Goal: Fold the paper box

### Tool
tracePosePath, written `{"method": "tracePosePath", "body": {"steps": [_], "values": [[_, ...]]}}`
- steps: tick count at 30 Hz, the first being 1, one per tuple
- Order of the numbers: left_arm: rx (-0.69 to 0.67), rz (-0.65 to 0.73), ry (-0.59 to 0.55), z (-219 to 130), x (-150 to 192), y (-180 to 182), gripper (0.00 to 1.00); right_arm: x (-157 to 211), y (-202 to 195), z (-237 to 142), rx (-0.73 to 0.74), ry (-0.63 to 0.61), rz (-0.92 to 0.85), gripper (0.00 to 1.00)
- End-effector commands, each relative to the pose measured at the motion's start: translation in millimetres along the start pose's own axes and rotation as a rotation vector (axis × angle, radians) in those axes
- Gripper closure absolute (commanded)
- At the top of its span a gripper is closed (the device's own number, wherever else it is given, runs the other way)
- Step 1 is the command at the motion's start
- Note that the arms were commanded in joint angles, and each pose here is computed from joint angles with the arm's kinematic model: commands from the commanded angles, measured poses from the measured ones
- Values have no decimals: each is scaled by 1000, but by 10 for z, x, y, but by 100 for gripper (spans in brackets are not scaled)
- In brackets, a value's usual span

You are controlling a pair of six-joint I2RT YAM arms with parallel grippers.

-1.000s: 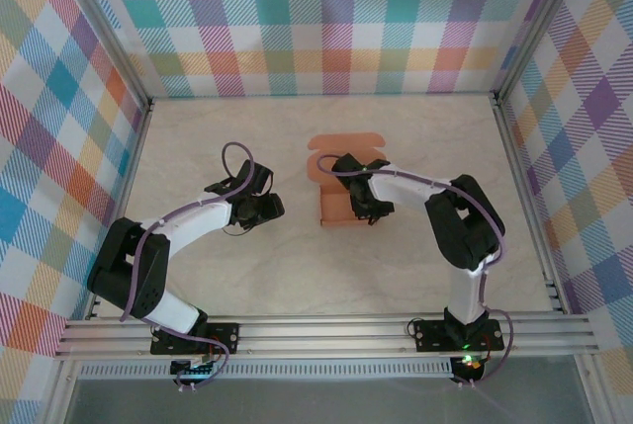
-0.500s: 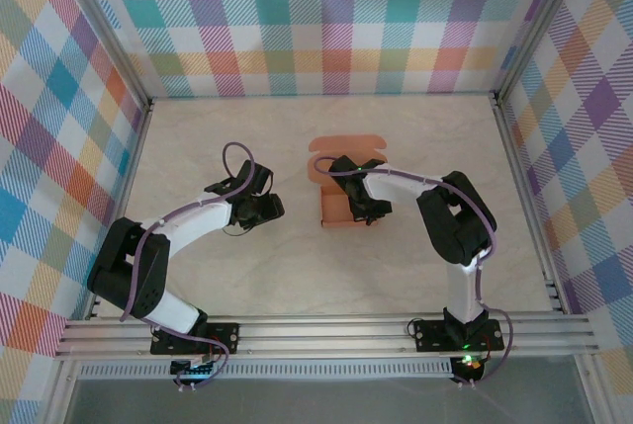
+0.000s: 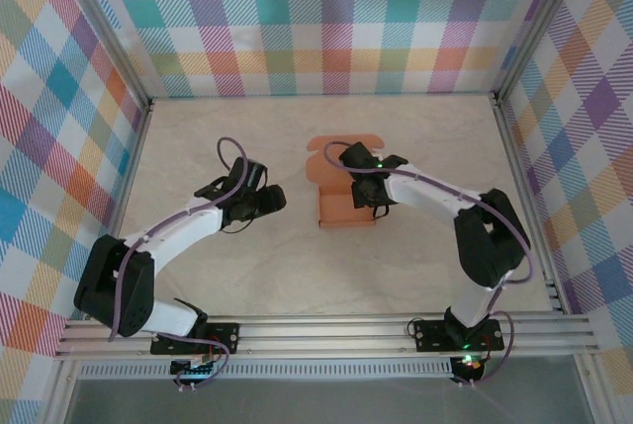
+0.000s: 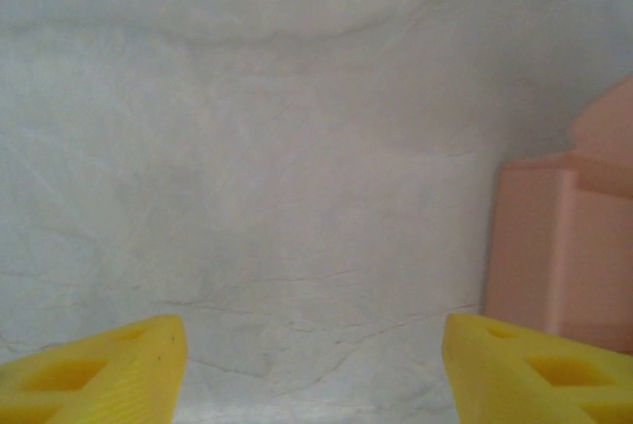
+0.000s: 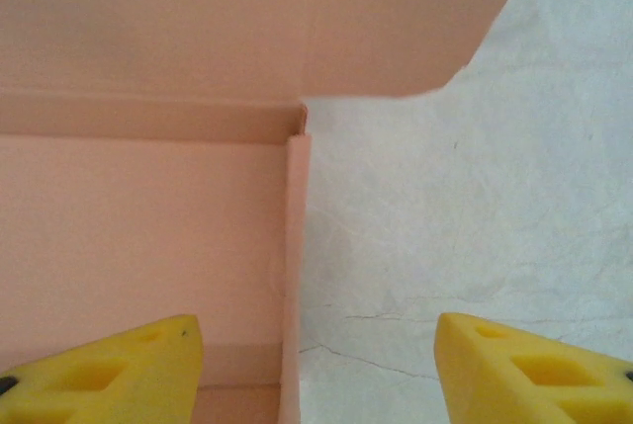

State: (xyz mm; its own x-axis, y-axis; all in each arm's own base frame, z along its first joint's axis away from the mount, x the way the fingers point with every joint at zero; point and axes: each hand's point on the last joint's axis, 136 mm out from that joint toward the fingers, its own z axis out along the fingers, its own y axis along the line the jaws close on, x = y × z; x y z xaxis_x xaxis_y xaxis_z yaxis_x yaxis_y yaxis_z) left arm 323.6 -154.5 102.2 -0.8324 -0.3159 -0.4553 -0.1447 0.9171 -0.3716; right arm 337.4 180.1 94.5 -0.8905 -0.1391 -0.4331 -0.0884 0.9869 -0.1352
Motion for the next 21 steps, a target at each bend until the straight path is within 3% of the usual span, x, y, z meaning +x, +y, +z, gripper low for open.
{"method": "tracePosePath", "body": {"steps": [1,2,4,9,12,15,21], "values": [[63,53,-77,-155,-221,-116,27,-140,-8,-146,-109,-64,-26,34],[101,68,-108,-190,-313,-208,23,-187,-17,-196,-144,-83,-31,33],[131,92,-114,-219,-376,-284,0,-271,-46,-274,-203,-111,-44,32],[296,233,-155,-346,-593,-697,0,-524,-90,-413,-373,-207,-142,31],[308,341,-171,-367,-779,-883,0,-612,-80,-408,-466,-230,-237,30],[320,480,-153,-322,-899,-1049,0,-688,-60,-351,-546,-238,-331,29],[400,672,-21,-191,-987,-1278,0,-905,-243,-289,-619,-197,-333,30]]}}
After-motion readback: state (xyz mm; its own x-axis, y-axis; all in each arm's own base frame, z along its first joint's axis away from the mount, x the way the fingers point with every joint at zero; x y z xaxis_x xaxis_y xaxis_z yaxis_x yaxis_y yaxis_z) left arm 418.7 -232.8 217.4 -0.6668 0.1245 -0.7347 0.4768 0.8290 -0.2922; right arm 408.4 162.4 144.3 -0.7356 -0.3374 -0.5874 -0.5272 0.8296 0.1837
